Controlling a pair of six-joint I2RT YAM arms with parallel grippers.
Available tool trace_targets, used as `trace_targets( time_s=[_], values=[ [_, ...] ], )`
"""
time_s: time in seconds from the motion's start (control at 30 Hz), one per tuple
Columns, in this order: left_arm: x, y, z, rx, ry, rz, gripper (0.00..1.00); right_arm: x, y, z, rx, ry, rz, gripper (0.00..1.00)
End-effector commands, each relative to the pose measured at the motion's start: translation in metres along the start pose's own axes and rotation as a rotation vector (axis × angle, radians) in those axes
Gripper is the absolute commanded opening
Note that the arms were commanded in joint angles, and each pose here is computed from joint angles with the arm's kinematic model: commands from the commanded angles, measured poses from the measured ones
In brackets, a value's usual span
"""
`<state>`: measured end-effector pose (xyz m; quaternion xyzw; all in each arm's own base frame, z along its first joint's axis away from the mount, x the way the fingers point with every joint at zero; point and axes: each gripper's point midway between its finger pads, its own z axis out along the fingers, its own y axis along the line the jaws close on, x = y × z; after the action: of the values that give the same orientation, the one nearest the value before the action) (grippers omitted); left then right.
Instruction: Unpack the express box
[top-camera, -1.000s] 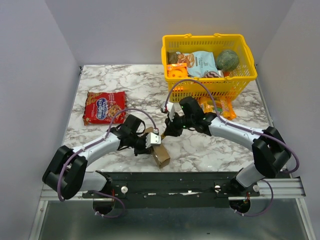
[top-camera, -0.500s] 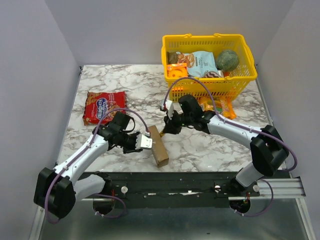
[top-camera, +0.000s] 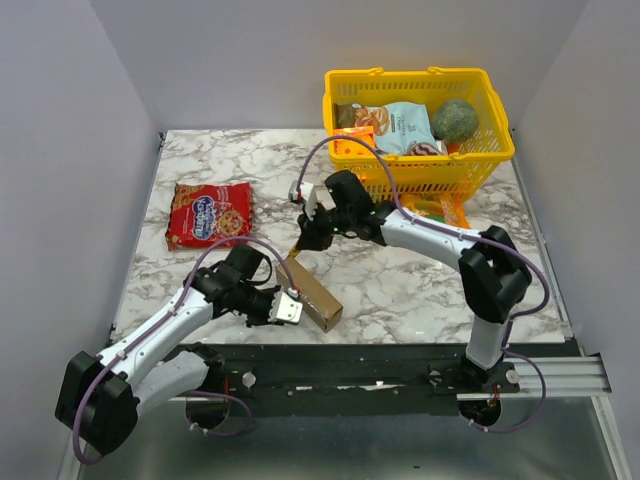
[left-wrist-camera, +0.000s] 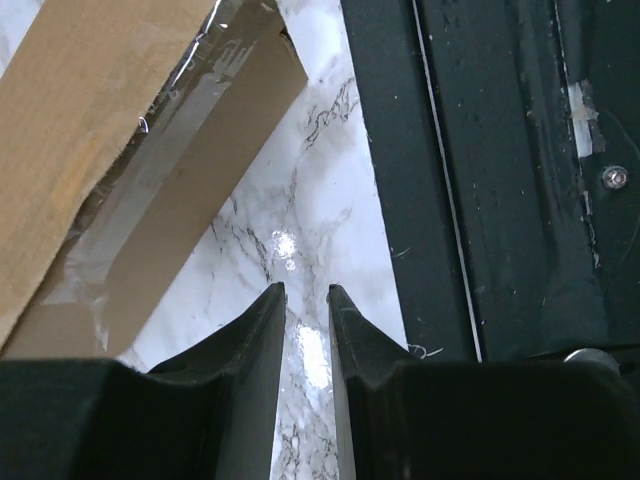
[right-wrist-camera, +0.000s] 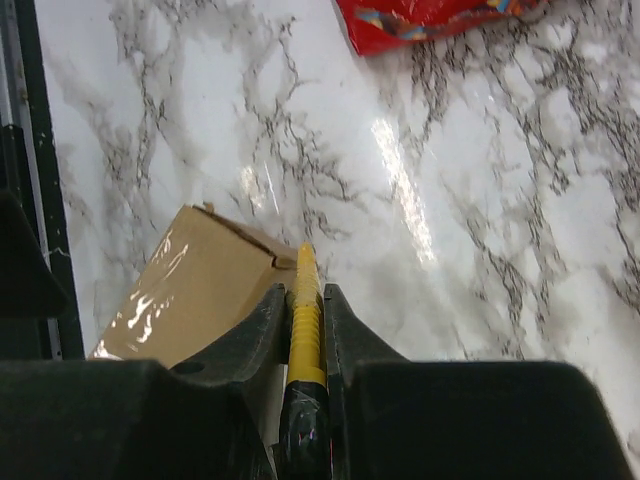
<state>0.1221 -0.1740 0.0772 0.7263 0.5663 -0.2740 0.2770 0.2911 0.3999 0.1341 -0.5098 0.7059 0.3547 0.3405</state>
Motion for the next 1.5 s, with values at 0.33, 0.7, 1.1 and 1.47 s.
trace_targets(
  time_s=[0.33,0.7,1.1,1.47],
  values=[
    [-0.086,0.05,-0.071,-0.284,-0.1,0.057,0.99,-0.083,-0.034,-0.029,0.17,-0.182,0.097,0.0],
    [-0.098,0.076,-0.045,-0.01,-0.064,0.239,0.99,-0.021,-0.044,-0.156,0.391,-0.127,0.143,0.0],
    [-0.076,0.061,-0.008,0.419,0.008,0.183,0.99,0.03,-0.038,-0.217,0.514,-0.136,0.192,0.0],
    [-0.039,0.081,0.031,0.329,0.106,0.215,0.99,0.035,-0.04,-0.226,0.526,-0.148,0.206,0.0]
  ],
)
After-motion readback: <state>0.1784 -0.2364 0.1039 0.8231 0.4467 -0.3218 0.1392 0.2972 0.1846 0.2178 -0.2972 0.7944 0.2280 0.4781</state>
